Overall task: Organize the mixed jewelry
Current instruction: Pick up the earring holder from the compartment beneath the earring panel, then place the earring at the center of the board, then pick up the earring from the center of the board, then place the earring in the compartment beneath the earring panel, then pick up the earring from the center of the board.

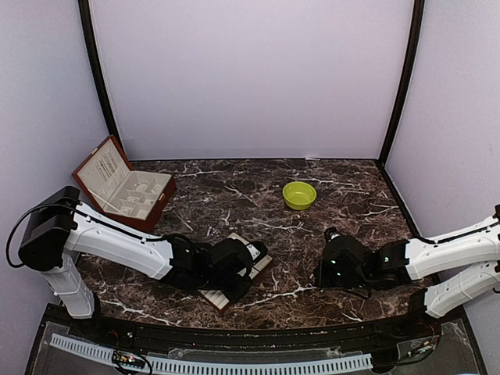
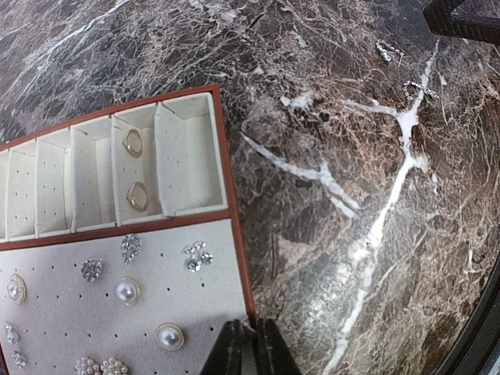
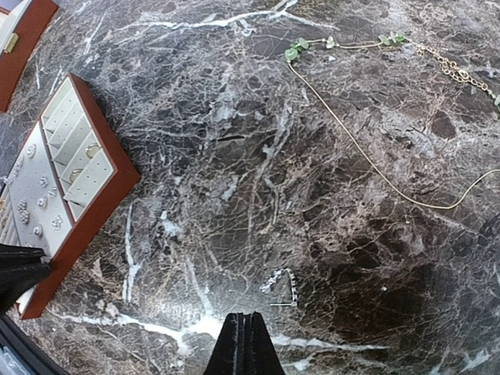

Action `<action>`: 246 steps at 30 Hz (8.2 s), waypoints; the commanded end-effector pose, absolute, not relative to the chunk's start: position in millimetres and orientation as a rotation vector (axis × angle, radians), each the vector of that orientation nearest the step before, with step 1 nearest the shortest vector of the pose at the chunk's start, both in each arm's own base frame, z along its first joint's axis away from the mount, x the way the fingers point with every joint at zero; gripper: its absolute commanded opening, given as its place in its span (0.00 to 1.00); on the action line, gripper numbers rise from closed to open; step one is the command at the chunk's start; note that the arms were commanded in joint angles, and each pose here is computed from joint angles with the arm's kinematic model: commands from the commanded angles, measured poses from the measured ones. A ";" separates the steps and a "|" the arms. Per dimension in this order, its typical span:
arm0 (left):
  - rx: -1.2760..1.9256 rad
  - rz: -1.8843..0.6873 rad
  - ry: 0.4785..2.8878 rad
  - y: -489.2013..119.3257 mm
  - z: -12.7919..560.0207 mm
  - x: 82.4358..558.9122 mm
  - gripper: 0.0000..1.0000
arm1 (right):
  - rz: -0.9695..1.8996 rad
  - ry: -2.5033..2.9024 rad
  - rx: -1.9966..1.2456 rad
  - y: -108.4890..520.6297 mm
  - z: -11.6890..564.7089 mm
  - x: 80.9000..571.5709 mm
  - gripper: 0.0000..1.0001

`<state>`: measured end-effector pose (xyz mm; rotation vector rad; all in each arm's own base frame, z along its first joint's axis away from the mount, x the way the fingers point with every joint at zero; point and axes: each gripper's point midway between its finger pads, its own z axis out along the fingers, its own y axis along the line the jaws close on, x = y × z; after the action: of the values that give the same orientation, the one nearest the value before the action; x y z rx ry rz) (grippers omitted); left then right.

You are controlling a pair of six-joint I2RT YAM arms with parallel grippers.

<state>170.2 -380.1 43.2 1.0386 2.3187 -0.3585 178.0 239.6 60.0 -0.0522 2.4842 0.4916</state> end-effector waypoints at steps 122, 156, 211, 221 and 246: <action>0.914 -0.470 2.246 -375.8 107.9 172.0 0.00 | 1.045 2.196 -0.225 385.3 101.2 177.3 0.00; 0.910 -0.484 2.240 -375.3 111.3 171.2 0.00 | 1.015 2.231 -0.250 406.5 62.0 205.7 0.00; 0.892 -0.471 2.239 -364.2 118.8 170.3 0.00 | 0.339 2.572 -0.220 236.3 32.8 196.4 0.31; 0.892 -0.467 2.237 -363.7 118.7 171.3 0.00 | 0.287 2.588 -0.255 238.2 28.5 196.3 0.18; 0.891 -0.467 2.239 -362.2 118.1 170.2 0.00 | 0.176 2.627 -0.270 252.7 13.1 190.1 0.17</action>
<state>172.2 -370.7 112.3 0.9064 2.2390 -0.4681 193.3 254.9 18.3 -0.2790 2.6083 0.2251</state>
